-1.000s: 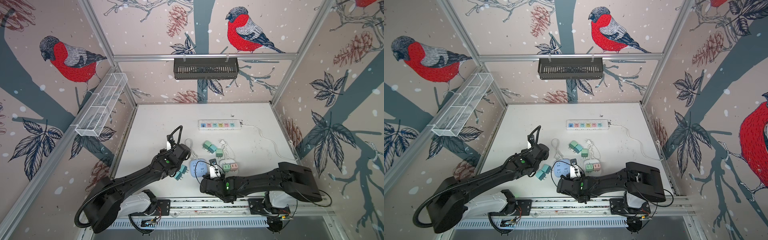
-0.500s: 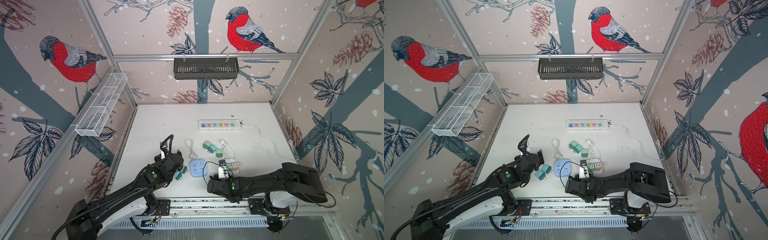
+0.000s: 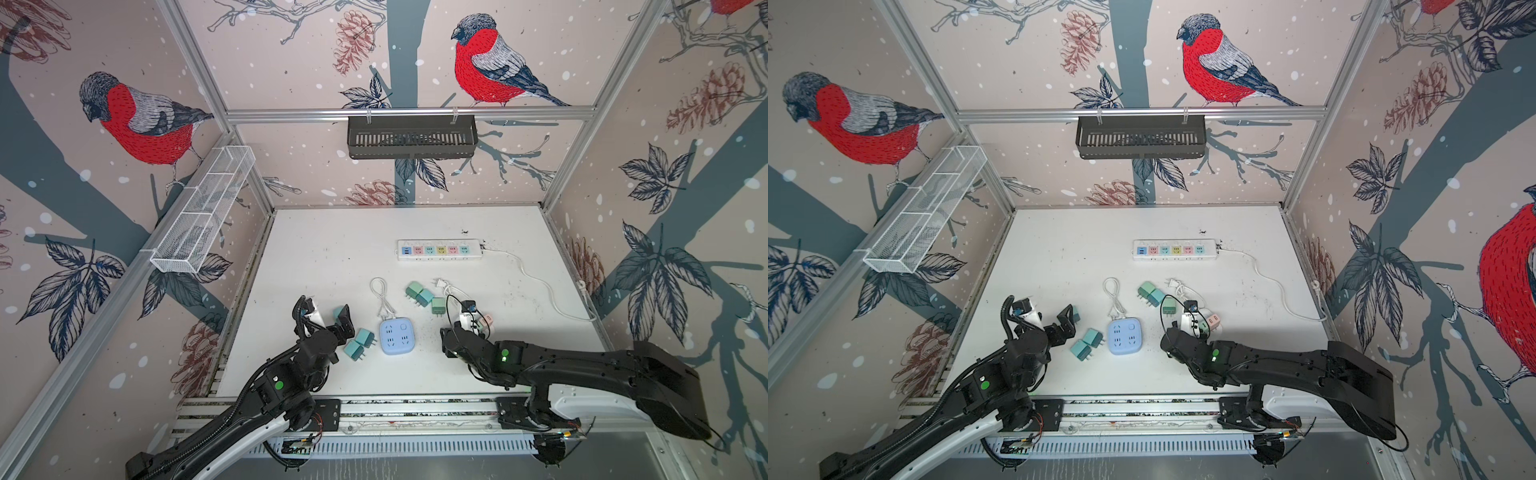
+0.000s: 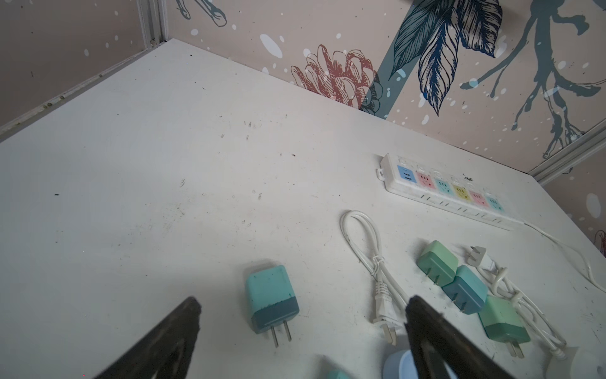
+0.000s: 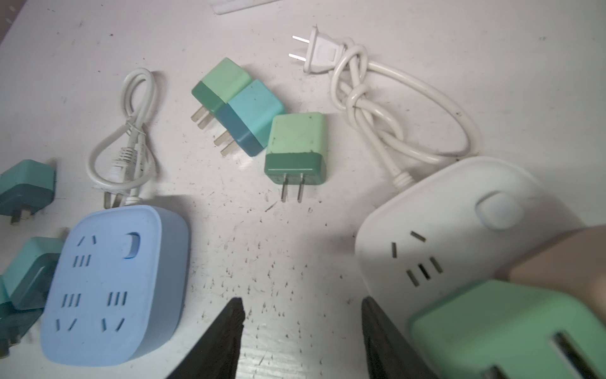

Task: Insert the plug
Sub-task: 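Lower the right gripper over a light green adapter beside the white cable, then close the right gripper on the light green adapter while the left gripper hovers, then lift the adapter with the right gripper while the left gripper reaches over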

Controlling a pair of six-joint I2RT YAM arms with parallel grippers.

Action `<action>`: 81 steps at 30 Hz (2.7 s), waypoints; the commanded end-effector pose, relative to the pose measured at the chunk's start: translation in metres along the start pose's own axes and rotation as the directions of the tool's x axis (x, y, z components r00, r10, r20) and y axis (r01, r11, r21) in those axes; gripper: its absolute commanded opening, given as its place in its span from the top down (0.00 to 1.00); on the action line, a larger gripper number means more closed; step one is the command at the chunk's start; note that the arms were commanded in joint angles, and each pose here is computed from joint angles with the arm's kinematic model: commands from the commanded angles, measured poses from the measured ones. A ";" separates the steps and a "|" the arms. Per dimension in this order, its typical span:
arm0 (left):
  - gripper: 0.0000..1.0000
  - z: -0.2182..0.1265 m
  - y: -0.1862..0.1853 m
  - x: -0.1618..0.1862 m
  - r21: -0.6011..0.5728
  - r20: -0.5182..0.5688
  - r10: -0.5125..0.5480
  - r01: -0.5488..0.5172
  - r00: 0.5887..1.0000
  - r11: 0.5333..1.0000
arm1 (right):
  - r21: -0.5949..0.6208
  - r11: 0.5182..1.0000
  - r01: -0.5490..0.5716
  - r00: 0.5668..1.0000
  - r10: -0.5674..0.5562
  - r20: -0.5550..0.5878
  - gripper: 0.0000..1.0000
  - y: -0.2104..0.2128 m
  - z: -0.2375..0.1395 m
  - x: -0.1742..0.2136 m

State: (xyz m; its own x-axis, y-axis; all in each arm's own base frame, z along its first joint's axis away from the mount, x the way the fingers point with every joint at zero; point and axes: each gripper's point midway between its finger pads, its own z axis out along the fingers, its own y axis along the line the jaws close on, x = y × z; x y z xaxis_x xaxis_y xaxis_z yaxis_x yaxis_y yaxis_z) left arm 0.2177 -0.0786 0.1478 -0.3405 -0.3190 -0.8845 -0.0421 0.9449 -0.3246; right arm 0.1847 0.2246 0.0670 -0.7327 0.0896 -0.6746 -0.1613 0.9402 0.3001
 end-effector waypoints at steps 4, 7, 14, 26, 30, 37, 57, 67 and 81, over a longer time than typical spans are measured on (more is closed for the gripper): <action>0.03 0.003 -0.013 -0.002 0.044 0.003 0.006 -0.006 1.000 0.999 | -0.065 0.997 0.035 0.999 -0.033 0.033 0.39 0.031 -0.003 -0.026; 0.03 0.006 -0.011 -0.001 0.018 -0.009 0.018 -0.018 1.000 1.000 | -0.020 0.999 0.035 0.999 -0.034 0.029 0.39 0.027 0.006 -0.041; 0.03 0.011 -0.010 0.002 -0.020 -0.024 0.041 -0.041 0.999 0.999 | 0.029 0.999 0.040 0.999 -0.039 -0.009 0.39 0.010 0.029 -0.056; 0.03 0.009 -0.009 0.000 -0.018 -0.013 0.031 -0.031 0.999 0.999 | 0.040 0.995 0.093 0.991 -0.089 -0.102 0.39 0.010 0.066 -0.052; 0.03 0.007 -0.009 -0.002 -0.012 -0.004 0.024 -0.024 1.000 1.000 | 0.056 0.992 0.116 0.986 -0.108 -0.130 0.40 0.011 0.077 -0.049; 0.03 0.007 -0.008 -0.003 -0.014 0.002 0.019 -0.019 1.000 1.000 | 0.080 0.988 0.131 0.979 -0.116 -0.169 0.43 0.005 0.096 -0.042; 0.03 0.008 -0.008 -0.001 -0.017 -0.006 0.025 -0.025 1.000 1.000 | 0.132 0.981 0.143 0.977 -0.118 -0.180 0.46 -0.008 0.107 -0.033; 0.03 0.008 -0.007 -0.002 -0.022 -0.005 0.025 -0.025 1.000 0.999 | 0.131 0.981 0.146 0.976 -0.122 -0.179 0.51 -0.008 0.111 -0.032; 0.03 0.009 -0.007 -0.014 -0.061 0.026 0.049 -0.047 0.998 0.997 | -0.039 0.991 0.130 0.990 -0.128 0.052 0.80 0.032 0.058 -0.092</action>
State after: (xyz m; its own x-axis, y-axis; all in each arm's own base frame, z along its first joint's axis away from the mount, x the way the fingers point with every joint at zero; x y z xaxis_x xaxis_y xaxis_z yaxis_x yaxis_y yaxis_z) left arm 0.2266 -0.0854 0.1439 -0.3685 -0.2554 -0.8939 -0.0601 0.9660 -0.2513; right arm 0.2793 0.2584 0.0727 -0.7279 -0.0290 -0.6851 -0.2401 0.9467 0.2149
